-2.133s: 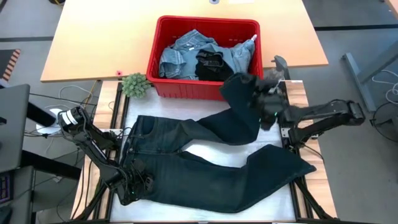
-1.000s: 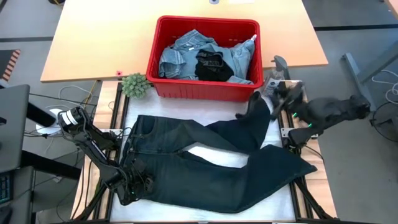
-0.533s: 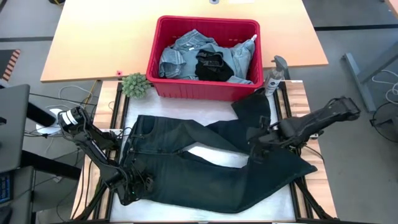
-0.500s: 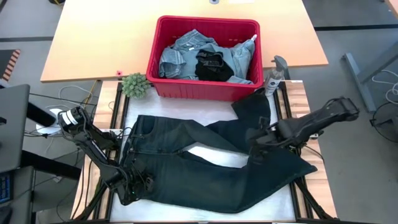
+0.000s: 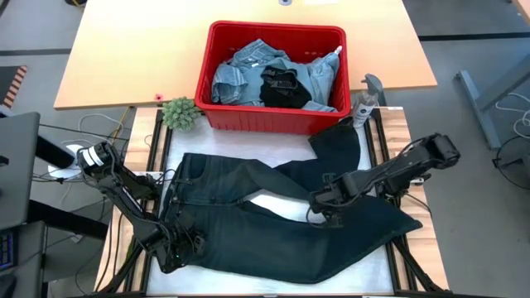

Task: Fold Laundry from Bin
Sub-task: Fold the black pants

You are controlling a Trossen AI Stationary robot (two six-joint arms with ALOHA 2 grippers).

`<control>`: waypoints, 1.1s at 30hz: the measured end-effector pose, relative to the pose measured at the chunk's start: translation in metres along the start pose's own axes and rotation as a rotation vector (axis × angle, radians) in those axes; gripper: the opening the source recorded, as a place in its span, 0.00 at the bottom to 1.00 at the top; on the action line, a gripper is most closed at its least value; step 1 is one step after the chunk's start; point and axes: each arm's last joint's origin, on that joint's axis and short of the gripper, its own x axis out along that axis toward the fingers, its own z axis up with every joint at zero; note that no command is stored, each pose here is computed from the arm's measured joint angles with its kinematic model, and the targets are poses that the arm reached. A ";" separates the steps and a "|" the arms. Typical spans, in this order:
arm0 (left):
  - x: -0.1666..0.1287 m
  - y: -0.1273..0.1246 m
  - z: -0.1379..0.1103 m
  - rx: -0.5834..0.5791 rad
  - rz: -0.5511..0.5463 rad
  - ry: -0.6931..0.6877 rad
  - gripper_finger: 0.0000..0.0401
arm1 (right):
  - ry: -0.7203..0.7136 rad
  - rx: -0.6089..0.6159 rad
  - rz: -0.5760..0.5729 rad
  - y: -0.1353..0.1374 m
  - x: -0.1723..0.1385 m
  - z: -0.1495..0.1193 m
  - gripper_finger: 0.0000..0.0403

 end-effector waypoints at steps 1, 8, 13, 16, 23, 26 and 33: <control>0.000 0.000 0.000 0.000 -0.001 0.000 0.26 | 0.016 -0.014 -0.004 0.000 0.004 0.001 0.39; 0.000 0.000 0.000 0.002 -0.002 -0.003 0.26 | 0.101 -0.022 -0.011 -0.005 0.026 0.007 0.37; 0.000 0.000 0.000 0.002 -0.003 -0.003 0.26 | 0.135 0.007 -0.021 -0.012 0.042 0.013 0.33; 0.000 0.000 0.000 0.002 -0.004 -0.003 0.26 | 0.180 0.026 -0.028 -0.017 0.049 0.013 0.23; 0.000 0.000 0.000 0.002 -0.004 -0.003 0.26 | 0.213 0.098 0.025 -0.018 0.030 0.012 0.06; 0.000 0.000 0.000 0.002 -0.006 -0.006 0.26 | 0.258 0.117 0.067 -0.018 -0.003 0.014 0.06; 0.000 0.000 0.000 0.002 -0.009 -0.012 0.26 | 0.248 0.187 0.335 -0.033 -0.084 0.034 0.06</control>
